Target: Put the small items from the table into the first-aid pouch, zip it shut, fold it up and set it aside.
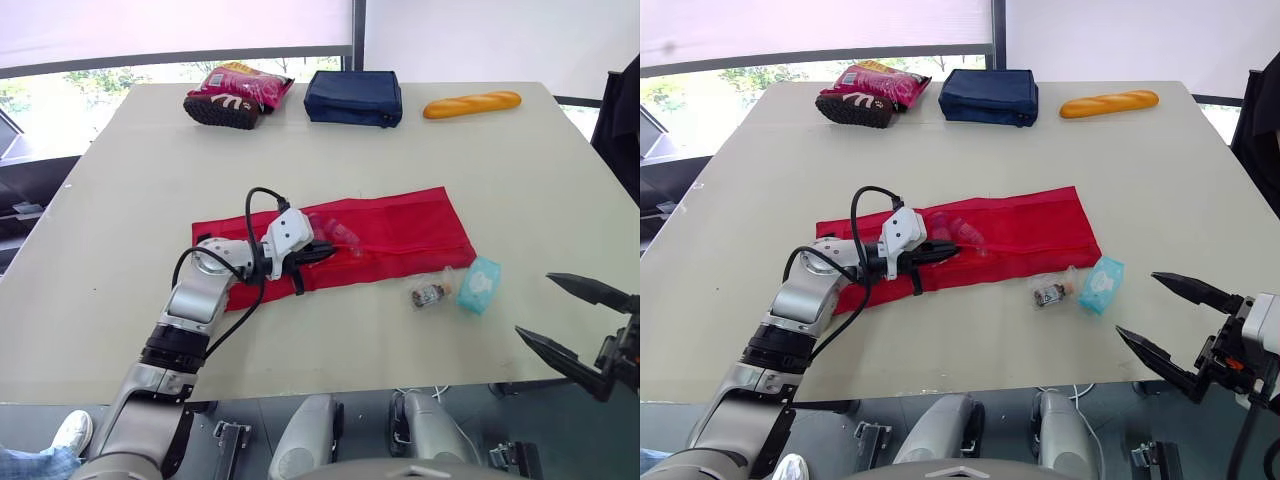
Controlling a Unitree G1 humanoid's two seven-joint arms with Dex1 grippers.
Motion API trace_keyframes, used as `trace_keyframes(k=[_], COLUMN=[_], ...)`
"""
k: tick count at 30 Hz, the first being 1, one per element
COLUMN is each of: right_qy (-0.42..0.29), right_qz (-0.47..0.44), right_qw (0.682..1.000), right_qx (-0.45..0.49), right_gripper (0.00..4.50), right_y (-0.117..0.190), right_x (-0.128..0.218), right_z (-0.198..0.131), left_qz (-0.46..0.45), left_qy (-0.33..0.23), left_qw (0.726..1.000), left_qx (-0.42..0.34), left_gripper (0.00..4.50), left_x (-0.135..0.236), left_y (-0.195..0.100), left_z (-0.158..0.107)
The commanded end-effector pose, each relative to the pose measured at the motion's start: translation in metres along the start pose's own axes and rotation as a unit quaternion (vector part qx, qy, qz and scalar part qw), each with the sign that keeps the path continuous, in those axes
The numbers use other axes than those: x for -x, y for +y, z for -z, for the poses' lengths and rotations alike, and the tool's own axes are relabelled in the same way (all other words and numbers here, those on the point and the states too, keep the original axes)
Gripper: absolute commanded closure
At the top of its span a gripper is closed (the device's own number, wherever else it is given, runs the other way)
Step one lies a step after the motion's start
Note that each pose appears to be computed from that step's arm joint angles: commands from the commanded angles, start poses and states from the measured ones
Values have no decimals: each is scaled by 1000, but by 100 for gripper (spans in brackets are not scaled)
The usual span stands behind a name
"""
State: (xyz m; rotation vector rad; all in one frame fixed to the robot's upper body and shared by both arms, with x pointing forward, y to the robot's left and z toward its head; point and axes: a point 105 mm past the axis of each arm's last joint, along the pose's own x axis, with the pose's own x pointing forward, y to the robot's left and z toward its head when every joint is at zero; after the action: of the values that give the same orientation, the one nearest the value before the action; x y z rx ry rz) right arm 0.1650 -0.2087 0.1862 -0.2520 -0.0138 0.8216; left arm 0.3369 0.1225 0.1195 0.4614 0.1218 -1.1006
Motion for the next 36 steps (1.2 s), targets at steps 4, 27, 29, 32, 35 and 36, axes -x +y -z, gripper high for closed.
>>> trace_keyframes(k=[4, 27, 29, 32, 35, 36], right_qy=[-13, 199, 213, 222, 231, 232], right_qz=[-6, -289, -293, -304, -310, -310], right_qw=[1000, 904, 900, 896, 892, 892], right_qx=[23, 244, 240, 234, 234, 233], right_gripper=[0, 0, 0, 0, 102, 130], right_y=[5, -34, -37, -35, -33, -33], right_x=[3, -125, -131, -136, -132, -131], right_z=[-13, 67, 72, 76, 80, 80], left_qz=[-2, 37, 39, 40, 39, 38], left_qy=[-25, -31, -31, -31, -30, -29], left_qw=[1000, 998, 998, 998, 998, 998], left_qx=[-12, -30, -30, -30, -29, -29], left_gripper=[441, 441, 441, 441, 450, 450], left_x=[3, -12, -12, -12, -11, -11], left_y=[7, -1, -2, -4, -3, -3], left_z=[-17, -28, -28, -27, -27, -27])
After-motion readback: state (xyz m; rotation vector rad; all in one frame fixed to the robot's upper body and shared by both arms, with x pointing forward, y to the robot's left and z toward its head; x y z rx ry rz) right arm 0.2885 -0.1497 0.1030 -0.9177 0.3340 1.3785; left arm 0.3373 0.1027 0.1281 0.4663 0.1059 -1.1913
